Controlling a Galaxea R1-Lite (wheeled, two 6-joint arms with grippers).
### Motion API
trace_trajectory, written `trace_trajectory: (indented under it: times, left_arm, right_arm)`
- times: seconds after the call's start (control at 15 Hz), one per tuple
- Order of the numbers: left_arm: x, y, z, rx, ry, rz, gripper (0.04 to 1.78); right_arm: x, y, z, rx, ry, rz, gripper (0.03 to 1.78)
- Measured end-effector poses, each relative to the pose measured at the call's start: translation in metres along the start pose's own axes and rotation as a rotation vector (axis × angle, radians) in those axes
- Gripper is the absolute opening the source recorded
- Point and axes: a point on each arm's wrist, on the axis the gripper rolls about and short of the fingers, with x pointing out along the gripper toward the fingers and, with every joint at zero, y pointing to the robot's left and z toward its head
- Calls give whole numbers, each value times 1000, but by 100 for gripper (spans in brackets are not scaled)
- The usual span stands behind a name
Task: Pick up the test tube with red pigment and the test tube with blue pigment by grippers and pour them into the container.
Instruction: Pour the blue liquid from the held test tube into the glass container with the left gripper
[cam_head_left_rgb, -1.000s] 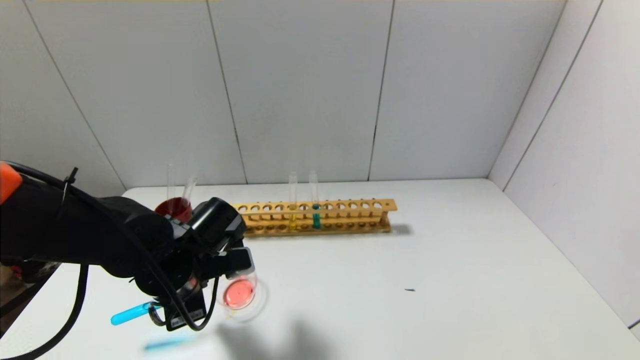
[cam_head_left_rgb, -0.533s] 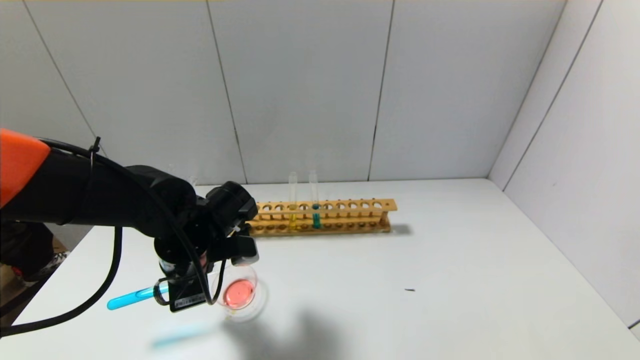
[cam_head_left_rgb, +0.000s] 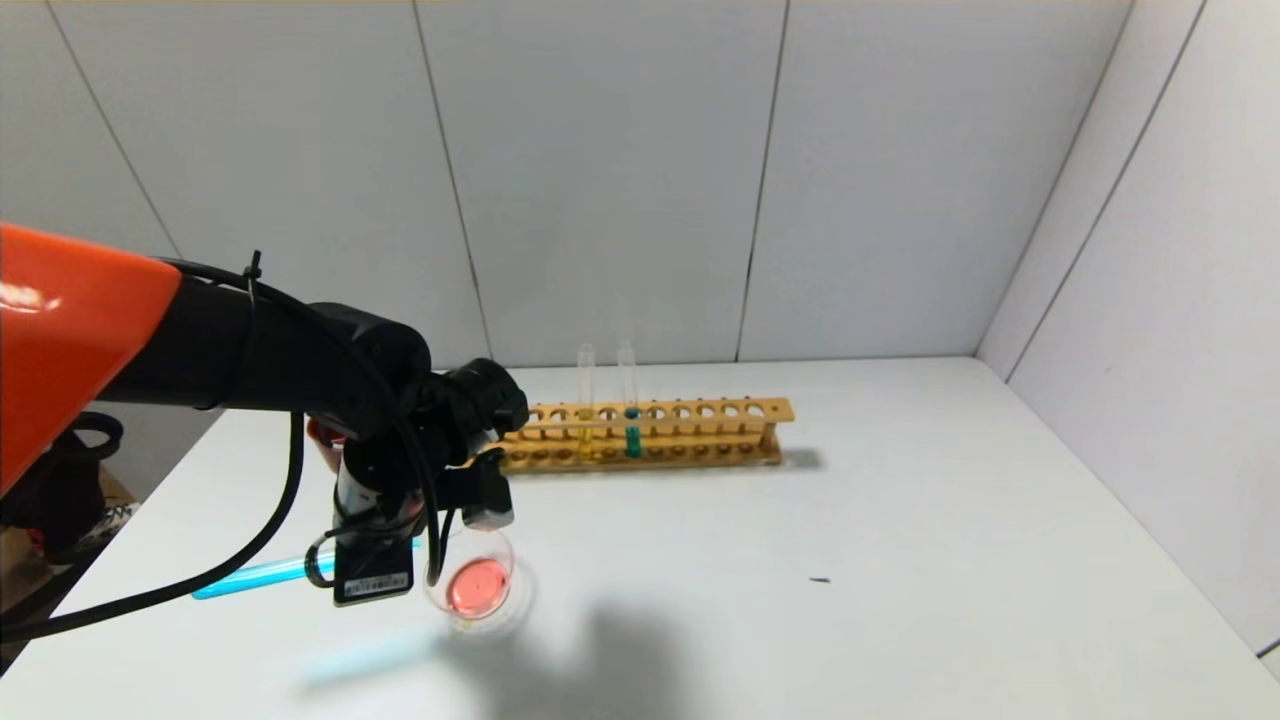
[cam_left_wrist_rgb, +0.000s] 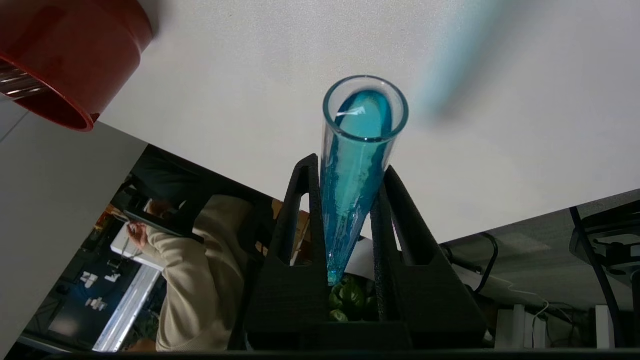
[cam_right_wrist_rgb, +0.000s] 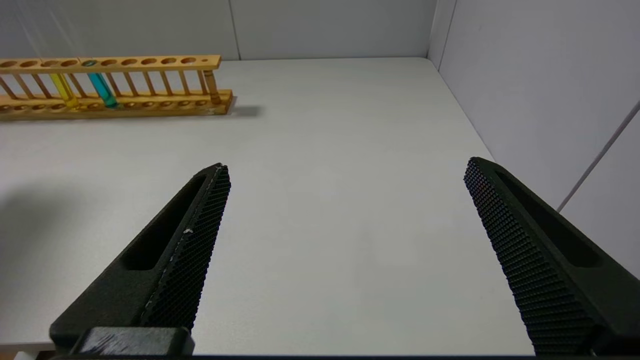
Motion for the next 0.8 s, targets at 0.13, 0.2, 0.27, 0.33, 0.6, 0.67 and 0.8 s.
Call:
trace_trajectory:
  times: [0.13, 0.2, 0.27, 0.33, 0.6, 0.67, 0.8]
  left_arm:
    - [4, 0, 3, 9, 14, -9, 30]
    - [6, 0, 3, 12, 21, -13, 30]
    - [8, 0, 4, 23, 30, -18, 30]
    - [9, 0, 5, 35, 44, -15, 30]
    - [5, 3, 5, 65, 92, -33, 30]
    - [4, 5, 7, 64, 89, -32, 30]
    - [2, 7, 11, 70, 89, -33, 30]
  right_arm:
    - [0, 0, 0, 0, 0, 0, 171]
    - [0, 0, 0, 0, 0, 0, 171]
    - [0, 0, 0, 0, 0, 0, 171]
    - [0, 0, 0, 0, 0, 0, 171]
    - [0, 0, 0, 0, 0, 0, 171]
    - [0, 0, 0, 0, 0, 0, 171]
    - [0, 0, 0, 0, 0, 0, 171]
